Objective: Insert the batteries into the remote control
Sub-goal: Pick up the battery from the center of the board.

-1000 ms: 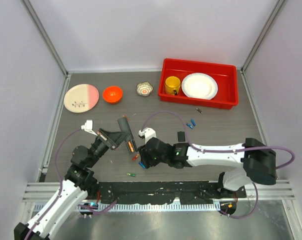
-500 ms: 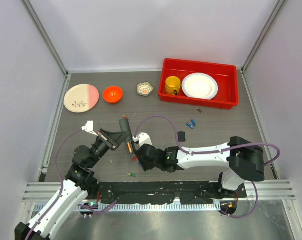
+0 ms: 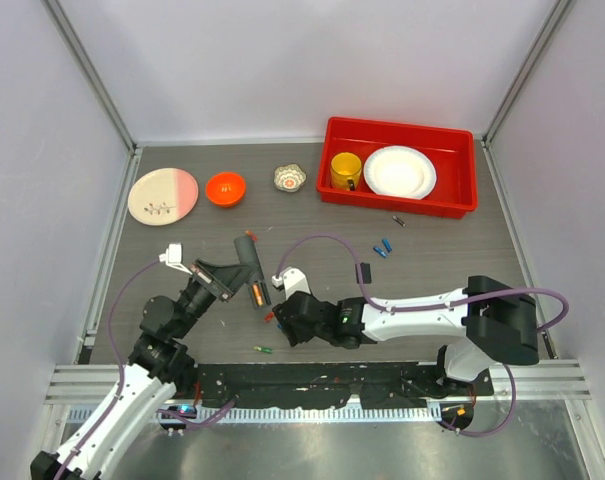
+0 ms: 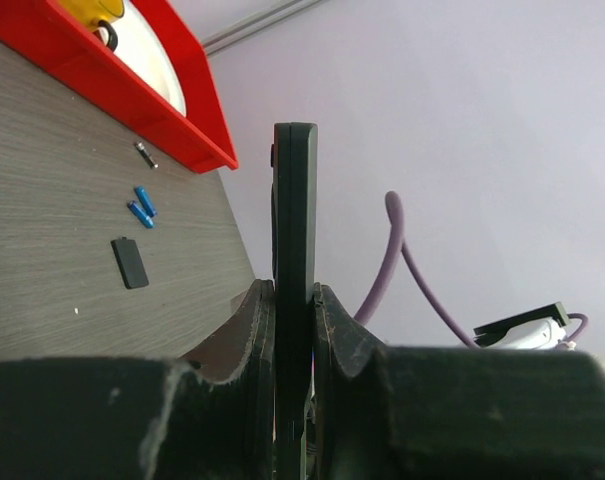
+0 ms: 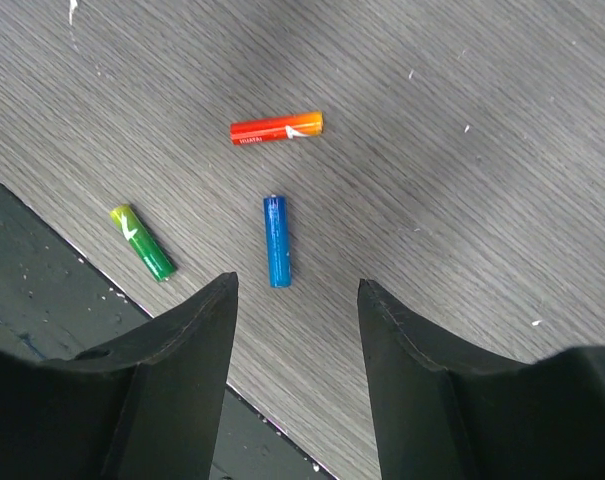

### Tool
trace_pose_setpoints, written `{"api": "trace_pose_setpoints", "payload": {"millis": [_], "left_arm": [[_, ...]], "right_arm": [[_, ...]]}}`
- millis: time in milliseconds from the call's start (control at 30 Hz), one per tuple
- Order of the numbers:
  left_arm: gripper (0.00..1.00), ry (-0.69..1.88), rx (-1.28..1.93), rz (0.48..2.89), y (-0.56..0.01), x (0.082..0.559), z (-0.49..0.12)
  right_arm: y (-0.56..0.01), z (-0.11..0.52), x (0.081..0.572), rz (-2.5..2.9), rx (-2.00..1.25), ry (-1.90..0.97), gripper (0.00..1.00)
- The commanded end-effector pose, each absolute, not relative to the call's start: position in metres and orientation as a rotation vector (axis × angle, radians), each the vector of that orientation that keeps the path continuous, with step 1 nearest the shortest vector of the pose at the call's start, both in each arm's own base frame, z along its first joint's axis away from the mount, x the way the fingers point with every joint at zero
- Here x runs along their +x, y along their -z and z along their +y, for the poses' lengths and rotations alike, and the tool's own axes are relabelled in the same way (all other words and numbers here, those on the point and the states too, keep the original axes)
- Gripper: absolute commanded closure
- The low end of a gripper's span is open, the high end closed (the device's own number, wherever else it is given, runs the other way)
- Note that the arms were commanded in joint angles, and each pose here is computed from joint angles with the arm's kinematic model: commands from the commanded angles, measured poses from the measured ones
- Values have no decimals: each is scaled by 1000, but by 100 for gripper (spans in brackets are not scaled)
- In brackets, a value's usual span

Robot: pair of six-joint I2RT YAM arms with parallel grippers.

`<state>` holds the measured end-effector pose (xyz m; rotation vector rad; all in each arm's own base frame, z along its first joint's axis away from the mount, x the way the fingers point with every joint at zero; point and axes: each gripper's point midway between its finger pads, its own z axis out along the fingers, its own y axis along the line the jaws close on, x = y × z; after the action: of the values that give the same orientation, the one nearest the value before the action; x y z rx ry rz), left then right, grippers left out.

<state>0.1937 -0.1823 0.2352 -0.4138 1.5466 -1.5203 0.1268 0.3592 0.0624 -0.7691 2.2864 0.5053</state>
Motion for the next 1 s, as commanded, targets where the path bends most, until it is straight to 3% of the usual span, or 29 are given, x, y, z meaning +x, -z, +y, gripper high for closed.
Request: {"api": "trace_pose_setpoints", "payload": {"millis": [0,600,967], "left_arm": [[100,1528,-402,1471,-251,192,-177],[100,1606,-356,1171,-286,170,-155],[100,1569,-377,1140,-294,169,-145]], "right_arm": [[-77,370,125,2241,-734,-594,43],[-50,373,124,2275,-791,-543,45],[-42,379,122,2285,-821,-543,47]]}}
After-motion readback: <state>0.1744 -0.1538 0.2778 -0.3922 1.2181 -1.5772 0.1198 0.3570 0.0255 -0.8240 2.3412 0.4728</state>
